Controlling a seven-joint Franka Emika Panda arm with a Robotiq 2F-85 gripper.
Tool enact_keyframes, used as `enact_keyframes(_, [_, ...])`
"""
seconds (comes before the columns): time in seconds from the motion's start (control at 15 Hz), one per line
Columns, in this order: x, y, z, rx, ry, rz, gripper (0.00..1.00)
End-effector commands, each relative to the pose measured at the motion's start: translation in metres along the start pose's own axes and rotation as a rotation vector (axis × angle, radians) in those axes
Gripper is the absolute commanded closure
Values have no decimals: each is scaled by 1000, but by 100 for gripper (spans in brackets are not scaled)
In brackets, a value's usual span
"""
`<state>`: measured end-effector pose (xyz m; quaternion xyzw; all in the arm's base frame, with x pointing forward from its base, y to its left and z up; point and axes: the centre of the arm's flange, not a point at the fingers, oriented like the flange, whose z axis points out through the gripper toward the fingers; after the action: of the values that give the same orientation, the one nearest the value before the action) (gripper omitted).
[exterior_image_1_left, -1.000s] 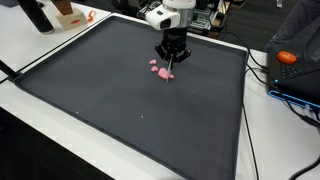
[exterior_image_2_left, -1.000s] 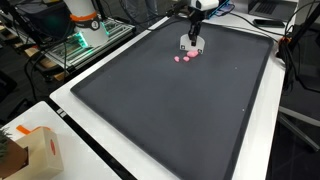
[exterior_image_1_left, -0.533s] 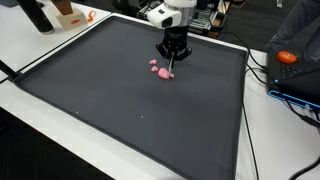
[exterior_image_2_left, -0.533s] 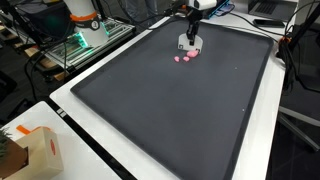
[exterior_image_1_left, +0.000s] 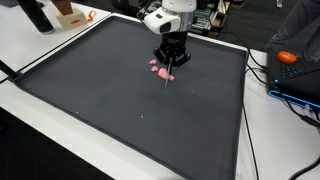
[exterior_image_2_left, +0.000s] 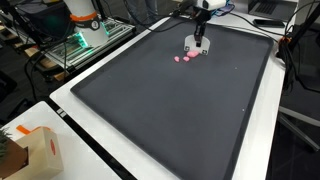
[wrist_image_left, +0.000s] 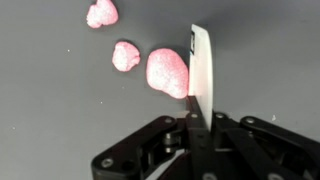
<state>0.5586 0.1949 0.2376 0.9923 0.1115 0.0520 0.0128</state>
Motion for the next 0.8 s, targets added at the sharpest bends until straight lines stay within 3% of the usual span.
enact_keyframes(0.0, [27, 0, 8, 1, 24, -21, 99])
enact_keyframes(0.73, [56, 4, -4, 0, 96, -6, 99])
